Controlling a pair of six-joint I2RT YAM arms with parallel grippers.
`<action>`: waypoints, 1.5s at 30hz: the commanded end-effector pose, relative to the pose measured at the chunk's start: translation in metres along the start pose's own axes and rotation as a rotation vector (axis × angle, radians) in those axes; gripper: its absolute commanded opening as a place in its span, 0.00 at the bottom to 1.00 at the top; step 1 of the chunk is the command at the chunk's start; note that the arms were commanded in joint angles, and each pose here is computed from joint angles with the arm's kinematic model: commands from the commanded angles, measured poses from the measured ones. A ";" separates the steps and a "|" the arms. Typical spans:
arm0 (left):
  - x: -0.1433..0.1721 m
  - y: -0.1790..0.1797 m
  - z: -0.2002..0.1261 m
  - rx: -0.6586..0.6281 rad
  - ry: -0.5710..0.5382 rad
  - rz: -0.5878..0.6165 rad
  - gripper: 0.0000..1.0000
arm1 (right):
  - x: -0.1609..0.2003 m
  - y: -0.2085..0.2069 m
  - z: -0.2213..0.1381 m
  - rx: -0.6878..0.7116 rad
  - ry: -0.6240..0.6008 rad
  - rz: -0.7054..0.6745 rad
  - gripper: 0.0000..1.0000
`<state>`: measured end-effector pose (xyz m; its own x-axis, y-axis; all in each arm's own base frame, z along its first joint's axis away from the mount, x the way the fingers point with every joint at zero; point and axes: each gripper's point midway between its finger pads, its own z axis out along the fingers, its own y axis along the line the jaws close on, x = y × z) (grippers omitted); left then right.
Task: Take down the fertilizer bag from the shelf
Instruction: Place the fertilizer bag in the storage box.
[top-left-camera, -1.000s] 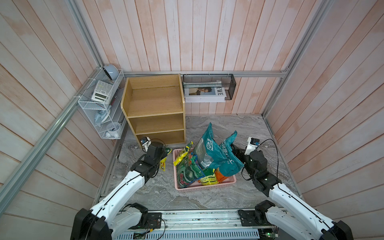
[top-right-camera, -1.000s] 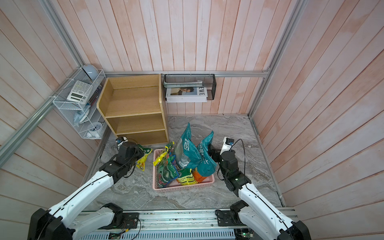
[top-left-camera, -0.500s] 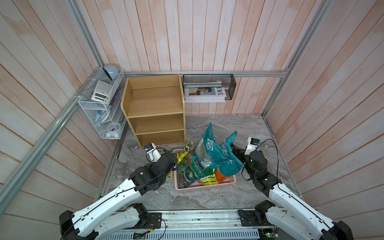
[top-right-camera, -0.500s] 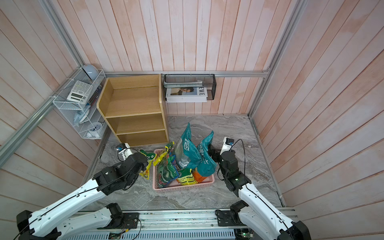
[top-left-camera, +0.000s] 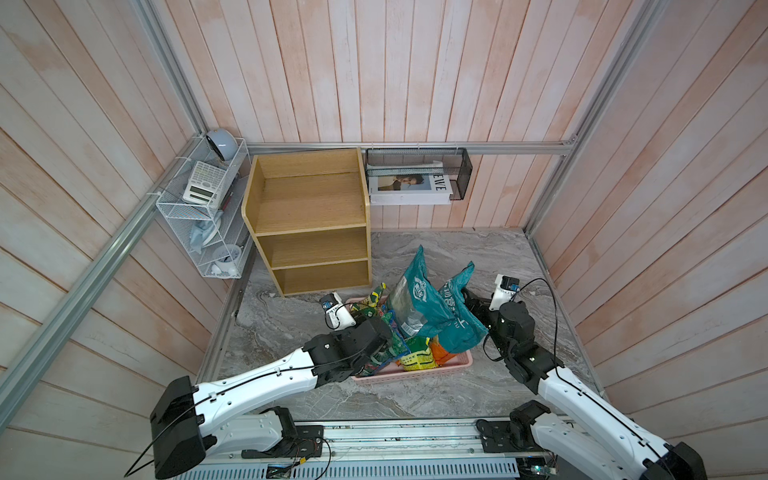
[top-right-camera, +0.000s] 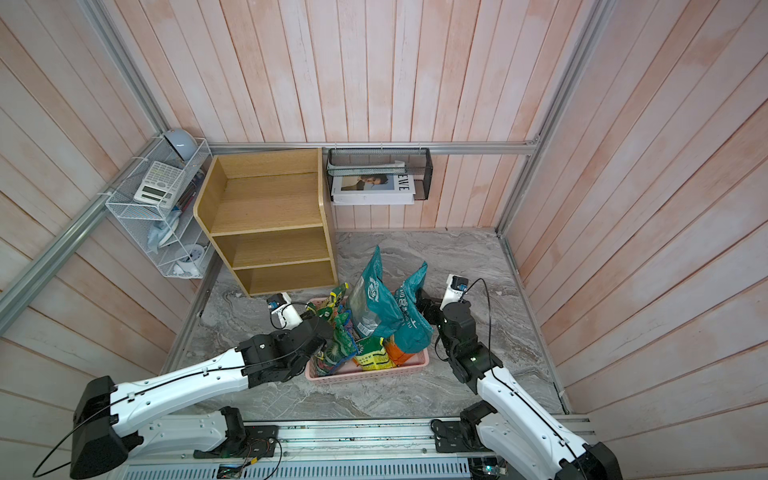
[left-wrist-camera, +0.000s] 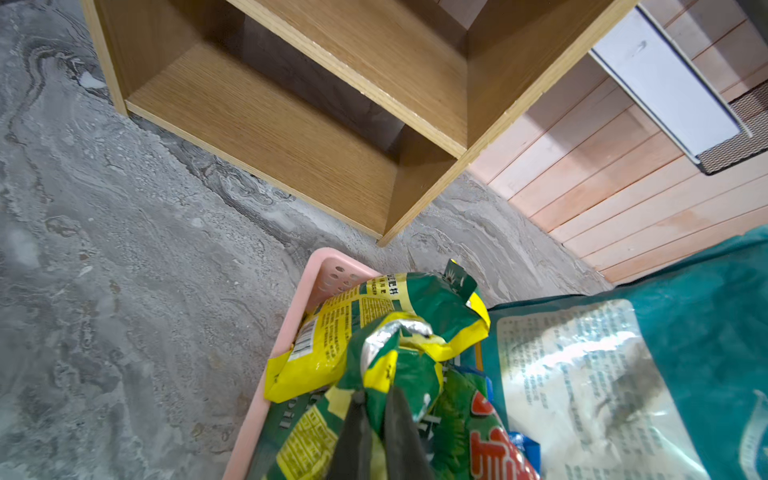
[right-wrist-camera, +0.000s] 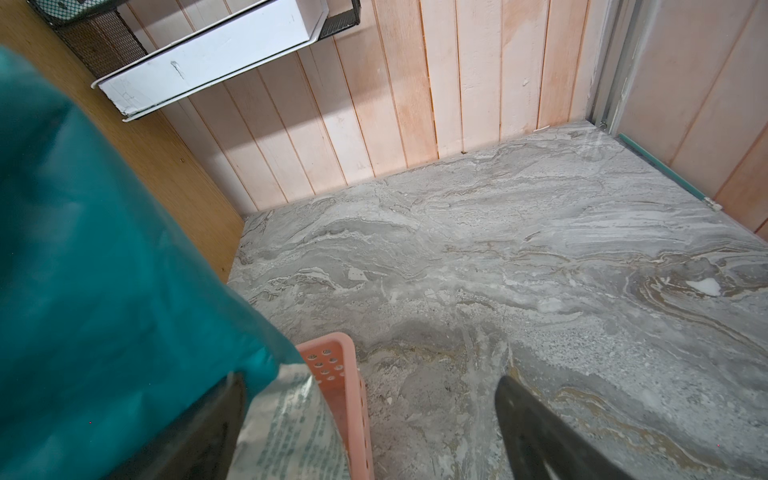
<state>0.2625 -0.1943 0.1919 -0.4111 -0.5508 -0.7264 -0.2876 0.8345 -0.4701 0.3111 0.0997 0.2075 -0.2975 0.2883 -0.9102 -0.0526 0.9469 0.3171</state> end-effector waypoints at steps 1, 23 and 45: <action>0.003 -0.026 0.003 0.046 -0.021 -0.094 0.00 | 0.006 0.003 -0.002 -0.018 0.020 -0.019 0.98; 0.044 0.006 -0.016 -0.281 0.016 -0.036 0.00 | 0.006 0.004 -0.003 -0.025 0.021 -0.015 0.98; 0.094 0.013 0.018 -0.260 0.063 -0.057 0.00 | 0.005 0.004 -0.003 -0.024 0.019 -0.016 0.98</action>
<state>0.2320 -0.2151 0.1322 -0.4131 -0.5531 -0.7235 -0.5176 0.7962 -0.3132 0.3100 0.0994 0.2093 -0.2937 0.2903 -0.9107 -0.0546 0.9461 0.3192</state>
